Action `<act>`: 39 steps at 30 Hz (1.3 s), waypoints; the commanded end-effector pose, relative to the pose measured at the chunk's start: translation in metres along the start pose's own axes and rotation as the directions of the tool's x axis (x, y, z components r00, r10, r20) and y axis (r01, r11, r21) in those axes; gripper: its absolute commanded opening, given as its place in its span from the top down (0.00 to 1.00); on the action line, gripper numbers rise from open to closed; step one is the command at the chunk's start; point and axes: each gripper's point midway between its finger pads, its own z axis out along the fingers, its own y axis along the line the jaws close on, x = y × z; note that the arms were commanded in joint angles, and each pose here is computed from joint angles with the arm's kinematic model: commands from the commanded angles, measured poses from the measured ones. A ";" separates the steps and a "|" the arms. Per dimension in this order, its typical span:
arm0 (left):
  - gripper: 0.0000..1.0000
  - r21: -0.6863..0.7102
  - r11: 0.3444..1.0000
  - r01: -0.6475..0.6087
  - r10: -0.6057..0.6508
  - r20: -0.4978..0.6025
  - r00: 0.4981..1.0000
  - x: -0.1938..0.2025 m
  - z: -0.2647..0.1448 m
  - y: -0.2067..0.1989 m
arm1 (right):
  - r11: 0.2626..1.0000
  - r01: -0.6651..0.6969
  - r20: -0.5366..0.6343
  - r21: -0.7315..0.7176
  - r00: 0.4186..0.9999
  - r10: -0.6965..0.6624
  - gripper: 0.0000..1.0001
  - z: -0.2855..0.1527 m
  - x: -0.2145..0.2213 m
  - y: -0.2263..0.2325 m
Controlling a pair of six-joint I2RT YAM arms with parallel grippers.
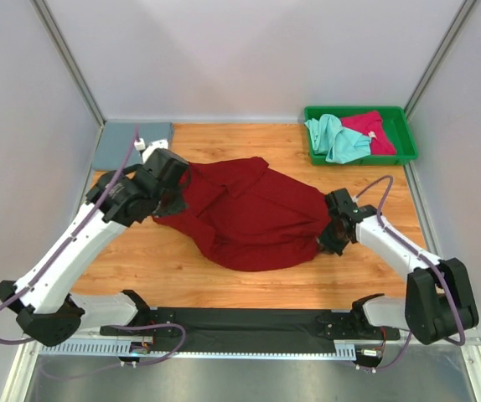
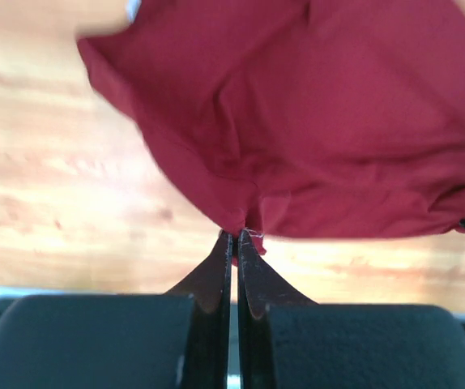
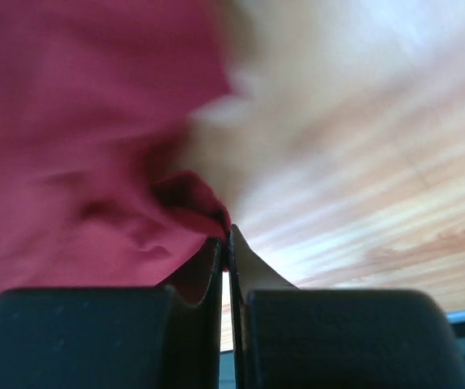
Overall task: Fold and stack the t-shirts
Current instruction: Flatten the tshirt out
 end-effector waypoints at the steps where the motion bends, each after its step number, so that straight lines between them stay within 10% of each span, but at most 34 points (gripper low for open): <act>1: 1.00 -0.011 0.999 -0.050 0.051 0.179 0.983 -0.048 -0.030 0.017 | 0.977 0.137 0.265 -0.160 0.960 -0.091 1.00 -0.063 -0.064 0.059; 7: 1.00 0.103 0.986 -0.128 0.051 0.548 0.835 -0.148 -0.101 -0.001 | 0.865 0.355 0.554 -0.355 0.825 -0.111 1.00 -0.198 -0.126 0.141; 12: 1.00 0.138 0.959 -0.249 0.019 0.843 0.538 -0.223 -0.208 -0.007 | 0.797 0.455 0.720 -0.398 0.693 -0.036 1.00 -0.296 -0.160 0.165; 23: 1.00 0.039 0.954 -0.298 -0.020 0.998 0.064 -0.267 -0.376 0.034 | 0.733 0.548 0.906 -0.404 0.352 0.237 1.00 -0.485 -0.189 0.132; 33: 1.00 -0.052 0.980 -0.190 0.053 0.999 0.001 -0.273 -0.395 0.064 | 0.710 0.578 0.915 -0.402 0.225 0.334 1.00 -0.554 -0.187 0.113; 39: 1.00 -0.173 0.977 -0.126 0.184 0.980 0.078 -0.279 -0.354 0.064 | 0.722 0.558 0.912 -0.409 0.221 0.346 1.00 -0.552 -0.185 0.102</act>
